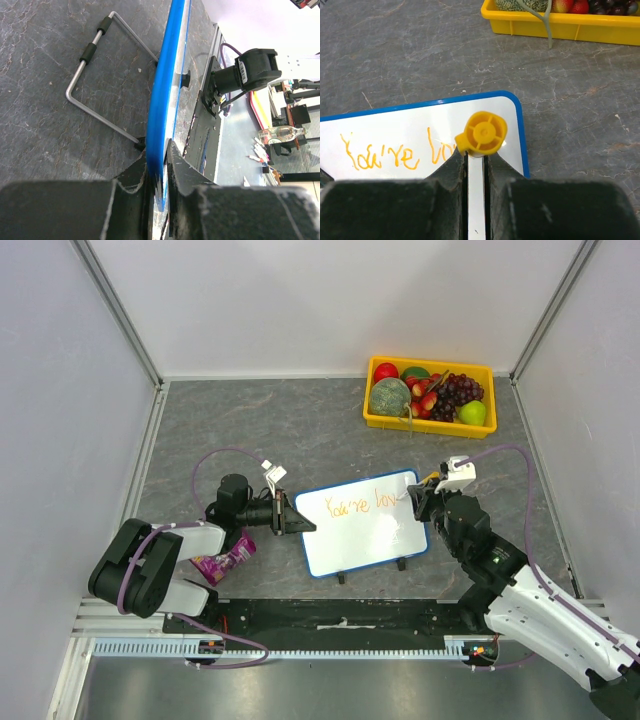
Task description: Write a sentence on the whiteboard
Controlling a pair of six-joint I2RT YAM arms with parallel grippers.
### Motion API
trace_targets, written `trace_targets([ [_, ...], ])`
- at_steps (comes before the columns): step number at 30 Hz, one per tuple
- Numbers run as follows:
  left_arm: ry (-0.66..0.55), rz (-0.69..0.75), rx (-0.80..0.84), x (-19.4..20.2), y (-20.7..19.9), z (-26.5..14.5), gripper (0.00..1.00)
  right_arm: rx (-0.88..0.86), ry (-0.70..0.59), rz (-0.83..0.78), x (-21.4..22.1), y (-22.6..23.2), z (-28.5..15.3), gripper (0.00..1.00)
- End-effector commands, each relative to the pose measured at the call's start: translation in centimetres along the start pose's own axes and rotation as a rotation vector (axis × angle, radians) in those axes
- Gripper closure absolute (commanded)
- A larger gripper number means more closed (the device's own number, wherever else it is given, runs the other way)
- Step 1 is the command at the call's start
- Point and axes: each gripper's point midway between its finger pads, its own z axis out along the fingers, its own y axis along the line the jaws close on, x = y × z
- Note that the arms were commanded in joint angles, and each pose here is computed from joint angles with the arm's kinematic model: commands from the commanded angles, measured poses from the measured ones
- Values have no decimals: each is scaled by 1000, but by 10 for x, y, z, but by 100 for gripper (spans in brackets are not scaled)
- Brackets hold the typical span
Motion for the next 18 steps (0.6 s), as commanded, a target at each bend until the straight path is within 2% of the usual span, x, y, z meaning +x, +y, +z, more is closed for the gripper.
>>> trace_targets([
  [1,14,37,-62,8,17,1,98,62,-20,-9,-3,-12,1,100],
  [18,14,39,-60,8,17,1,98,87,-60,-2,-23,-10,5,100],
])
